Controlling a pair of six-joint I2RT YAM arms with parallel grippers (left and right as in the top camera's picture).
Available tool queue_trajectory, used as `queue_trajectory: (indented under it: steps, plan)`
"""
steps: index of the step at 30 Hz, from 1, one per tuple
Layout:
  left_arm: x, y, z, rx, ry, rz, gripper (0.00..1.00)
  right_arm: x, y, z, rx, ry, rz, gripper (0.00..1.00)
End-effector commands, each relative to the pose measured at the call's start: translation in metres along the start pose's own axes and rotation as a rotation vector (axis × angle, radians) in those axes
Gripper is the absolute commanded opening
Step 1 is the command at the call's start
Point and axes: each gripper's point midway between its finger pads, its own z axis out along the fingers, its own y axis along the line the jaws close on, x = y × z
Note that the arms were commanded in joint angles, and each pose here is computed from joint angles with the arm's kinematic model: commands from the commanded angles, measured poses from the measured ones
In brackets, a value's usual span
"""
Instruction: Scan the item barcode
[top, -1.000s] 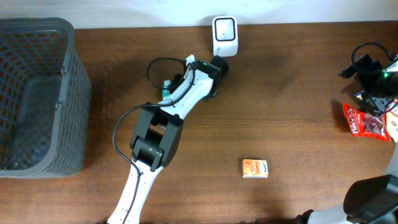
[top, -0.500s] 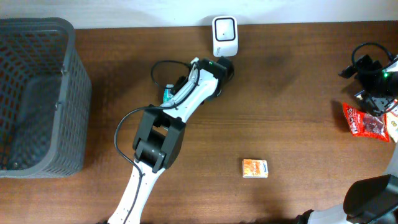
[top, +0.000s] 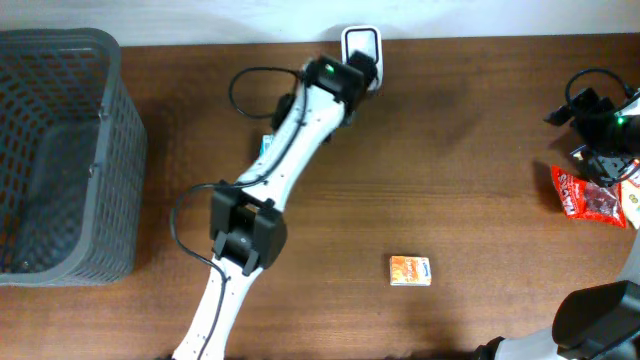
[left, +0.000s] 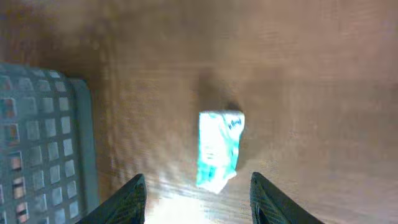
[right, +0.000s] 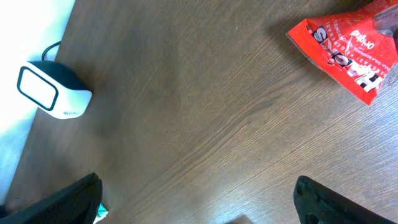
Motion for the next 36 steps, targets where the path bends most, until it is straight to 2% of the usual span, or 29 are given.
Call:
queue_trajectory:
  steps: [1,3,4,6,8,10,13,15,17,18,20,23,26,27,29,32,33,35,36]
  plan:
    - [-0.012,0.011,-0.035,0.285,0.019,-0.062,0.49,0.001,0.001,0.002,-0.002,0.007,-0.003,0.99]
    - [-0.002,-0.035,-0.072,0.656,0.013,0.201,0.54,0.001,0.001,0.002,-0.002,0.007,-0.003,0.98]
    - [0.012,-0.067,-0.105,0.915,0.006,0.347,0.76,0.001,0.001,0.002,-0.002,0.007,-0.003,0.98]
    - [0.029,-0.092,-0.127,1.057,0.020,0.440,0.99,0.001,0.001,0.002,-0.002,0.007,-0.003,0.98]
    - [0.051,-0.114,-0.133,1.057,0.066,0.506,0.99,0.001,0.001,0.002,-0.002,0.007,-0.003,0.98]
    - [0.081,-0.139,-0.135,1.059,0.108,0.640,0.99,0.001,0.001,0.002,-0.002,0.007,-0.003,0.99]
    - [0.145,-0.175,-0.128,1.046,0.228,0.875,1.00,0.001,0.001,0.002,-0.002,0.007,-0.003,0.98]
    - [0.195,-0.187,-0.115,1.051,0.322,1.077,0.95,0.001,0.001,0.002,-0.002,0.007,-0.003,0.98]
    - [0.229,-0.197,-0.121,1.179,0.362,1.205,0.96,0.001,0.001,0.002,-0.002,0.007,-0.003,0.98]
    - [0.240,-0.204,-0.127,1.260,0.364,1.237,0.95,0.001,0.001,0.002,-0.002,0.007,-0.003,0.98]
    - [0.248,-0.218,-0.122,1.306,0.342,1.244,0.95,0.001,0.001,0.002,-0.002,0.007,-0.003,0.98]
    - [0.244,-0.233,-0.113,1.308,0.289,1.226,0.91,0.001,0.001,0.002,-0.002,0.007,-0.003,0.98]
    - [0.240,-0.245,-0.107,1.316,0.230,1.227,0.84,0.001,0.001,0.002,-0.002,0.007,-0.003,0.98]
    - [0.240,-0.246,-0.106,1.316,0.225,1.227,0.73,0.001,0.001,0.002,-0.002,0.007,-0.003,0.98]
    - [0.240,-0.247,-0.105,1.317,0.219,1.227,0.58,0.001,0.001,0.002,-0.002,0.007,-0.003,0.98]
    - [0.241,-0.247,-0.104,1.317,0.222,1.227,0.20,0.001,0.001,0.002,-0.002,0.007,-0.003,0.98]
    - [0.241,-0.247,-0.104,1.316,0.224,1.227,0.12,0.001,0.001,0.002,-0.002,0.007,-0.003,0.98]
    - [0.242,-0.245,-0.104,1.309,0.248,1.207,0.03,0.001,0.001,0.002,-0.002,0.007,-0.003,0.98]
    - [0.244,-0.243,-0.104,1.306,0.265,1.204,0.09,0.001,0.001,0.002,-0.002,0.007,-0.003,0.98]
